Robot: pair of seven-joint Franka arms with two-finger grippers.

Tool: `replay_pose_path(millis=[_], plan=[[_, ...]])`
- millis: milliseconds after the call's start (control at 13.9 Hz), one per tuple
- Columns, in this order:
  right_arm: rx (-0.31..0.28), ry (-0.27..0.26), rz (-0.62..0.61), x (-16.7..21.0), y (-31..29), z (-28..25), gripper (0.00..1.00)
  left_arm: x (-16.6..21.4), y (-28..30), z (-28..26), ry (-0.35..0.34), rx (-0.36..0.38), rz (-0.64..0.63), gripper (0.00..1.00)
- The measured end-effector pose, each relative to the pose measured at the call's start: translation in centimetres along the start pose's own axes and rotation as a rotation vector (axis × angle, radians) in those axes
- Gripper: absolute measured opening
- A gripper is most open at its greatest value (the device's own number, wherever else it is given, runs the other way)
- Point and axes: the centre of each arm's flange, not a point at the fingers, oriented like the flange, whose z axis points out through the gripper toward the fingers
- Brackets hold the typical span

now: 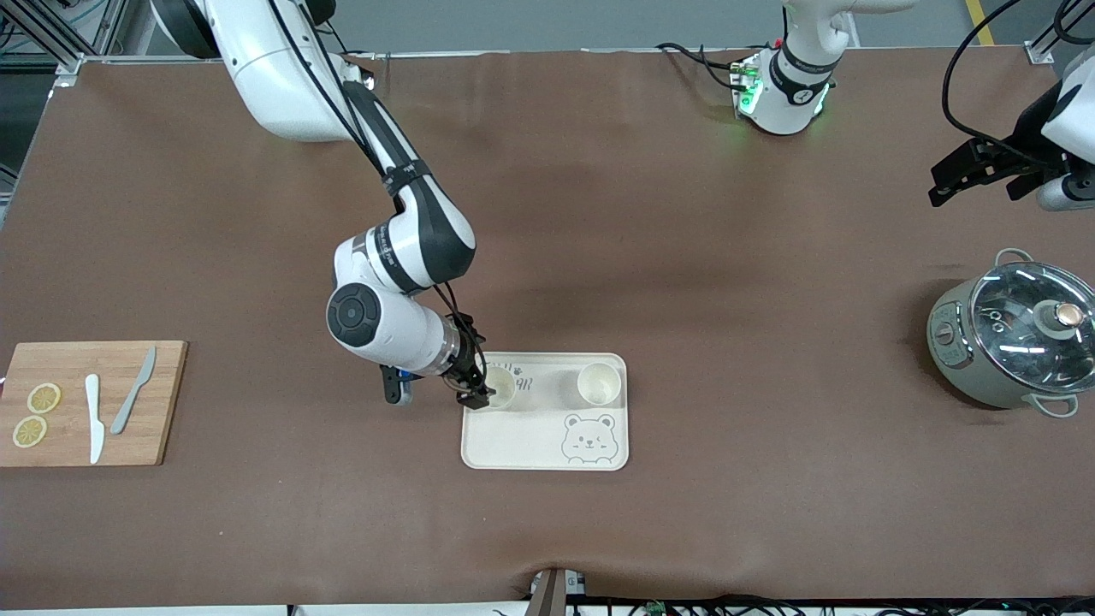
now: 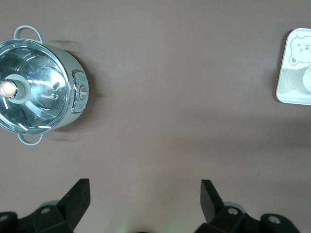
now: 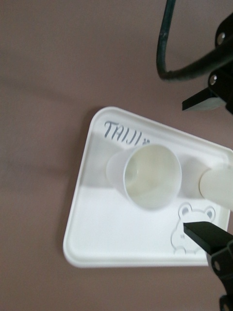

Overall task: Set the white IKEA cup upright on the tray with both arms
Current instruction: 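Lower the cup onto the tray beside the first cup with the right gripper, then open the right gripper and draw it back from the tray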

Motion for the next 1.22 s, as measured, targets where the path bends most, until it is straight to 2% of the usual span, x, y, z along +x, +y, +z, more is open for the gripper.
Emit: replay_pose_path(millis=[215, 359, 502, 789, 933, 1220], plan=[[0.086, 0.059, -0.046, 0.1, -1.6, -4.9, 1.0, -0.1, 0.0, -0.2, 0.005, -0.001, 0.0, 1.0], [0.083, 0.143, -0.088, 0.6, -1.5, -7.0, 1.0, -0.1, 0.0, -0.2, 0.006, -0.001, 0.0, 1.0], [0.051, 0.188, -0.129, 3.2, -1.6, -8.4, 1.0, -0.1, 0.0, -0.2, 0.007, -0.001, 0.0, 1.0], [-0.075, 0.184, -0.316, 10.5, -0.8, -15.8, 1.0, -0.1, -0.1, -0.1, 0.004, -0.001, -0.001, 1.0], [-0.131, 0.161, -0.392, 12.1, 0.6, -20.7, 1.0, 0.0, -0.1, 0.0, 0.003, -0.001, -0.002, 1.0], [-0.179, 0.12, -0.593, 13.2, 3.8, -28.2, 1.0, 0.0, -0.2, 0.0, 0.002, -0.001, -0.004, 1.0]])
